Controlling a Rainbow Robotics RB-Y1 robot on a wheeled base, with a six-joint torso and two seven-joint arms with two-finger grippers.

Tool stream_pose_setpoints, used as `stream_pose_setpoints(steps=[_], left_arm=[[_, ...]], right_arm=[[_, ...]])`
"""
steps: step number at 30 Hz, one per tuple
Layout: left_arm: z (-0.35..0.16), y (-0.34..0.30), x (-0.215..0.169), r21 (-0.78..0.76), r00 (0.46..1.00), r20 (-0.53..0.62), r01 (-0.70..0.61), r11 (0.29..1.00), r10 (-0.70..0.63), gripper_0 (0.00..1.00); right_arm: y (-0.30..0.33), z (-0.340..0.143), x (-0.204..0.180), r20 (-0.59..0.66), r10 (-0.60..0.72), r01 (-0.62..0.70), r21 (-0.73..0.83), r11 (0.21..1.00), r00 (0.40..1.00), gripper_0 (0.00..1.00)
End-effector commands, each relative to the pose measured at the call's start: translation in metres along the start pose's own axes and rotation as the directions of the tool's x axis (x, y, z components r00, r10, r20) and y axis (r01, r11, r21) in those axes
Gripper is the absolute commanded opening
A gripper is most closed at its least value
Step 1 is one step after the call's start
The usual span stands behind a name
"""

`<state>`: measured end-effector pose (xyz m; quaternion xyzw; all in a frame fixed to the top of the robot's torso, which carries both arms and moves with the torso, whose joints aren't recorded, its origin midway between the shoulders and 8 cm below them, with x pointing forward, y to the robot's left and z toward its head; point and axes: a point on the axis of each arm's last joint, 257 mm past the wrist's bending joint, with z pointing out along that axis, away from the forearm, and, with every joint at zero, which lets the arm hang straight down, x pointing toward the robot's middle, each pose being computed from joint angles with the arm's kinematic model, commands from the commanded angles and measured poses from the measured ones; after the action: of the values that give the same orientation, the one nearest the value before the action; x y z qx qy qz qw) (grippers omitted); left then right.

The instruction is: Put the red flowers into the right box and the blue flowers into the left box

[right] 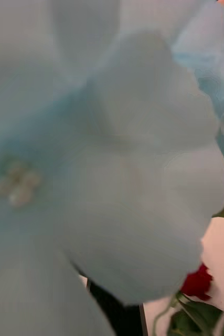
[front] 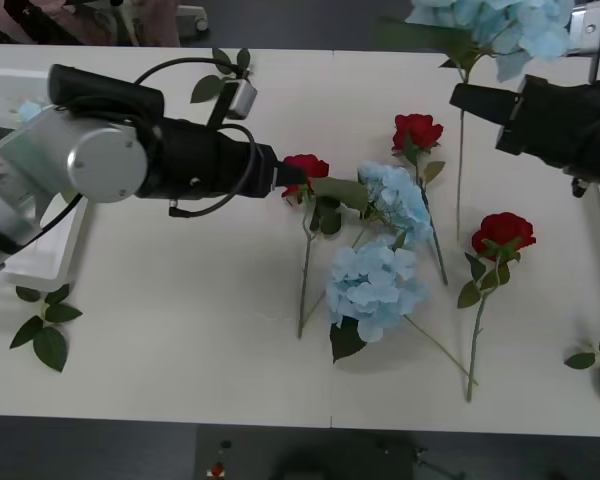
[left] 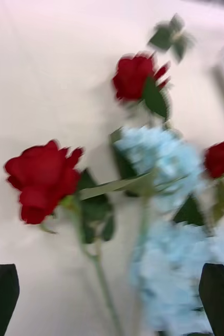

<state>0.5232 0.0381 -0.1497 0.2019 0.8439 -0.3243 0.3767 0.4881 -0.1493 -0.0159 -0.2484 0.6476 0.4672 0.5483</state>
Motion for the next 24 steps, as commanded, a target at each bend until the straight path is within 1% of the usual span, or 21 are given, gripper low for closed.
stream_pose_setpoints(steps=[1,4,7,12,19,22,24], left_arm=[[-0.005,-0.054,-0.026,0.165,0.994,0.096,-0.063,0.984,0.048,1.00],[0.003,-0.091,-0.038,0.246,0.986,0.153,-0.104,0.964,0.068,1.00],[0.010,-0.111,-0.046,0.276,0.977,0.201,-0.127,0.953,0.072,1.00],[0.028,-0.145,-0.052,0.281,0.963,0.225,-0.209,0.937,0.147,1.00],[0.045,-0.168,-0.051,0.305,0.964,0.209,-0.224,0.926,0.164,1.00],[0.051,-0.178,-0.051,0.316,0.961,0.220,-0.230,0.921,0.165,1.00],[0.054,-0.183,-0.049,0.319,0.960,0.231,-0.231,0.919,0.161,0.94]], right_arm=[[0.024,0.023,-0.015,0.044,-0.043,0.046,-0.060,0.997,0.998,0.00],[0.030,0.029,-0.012,0.046,-0.032,0.035,-0.078,0.996,0.998,0.00],[0.036,0.036,-0.014,0.053,-0.029,0.034,-0.099,0.995,0.998,0.00],[0.043,0.048,-0.021,0.073,-0.027,0.035,-0.112,0.993,0.997,0.00],[0.042,0.062,-0.026,0.088,-0.044,0.052,-0.094,0.994,0.995,0.00],[0.043,0.066,-0.028,0.094,-0.038,0.047,-0.096,0.994,0.995,0.00],[0.044,0.066,-0.027,0.092,-0.034,0.043,-0.097,0.994,0.995,0.00]])
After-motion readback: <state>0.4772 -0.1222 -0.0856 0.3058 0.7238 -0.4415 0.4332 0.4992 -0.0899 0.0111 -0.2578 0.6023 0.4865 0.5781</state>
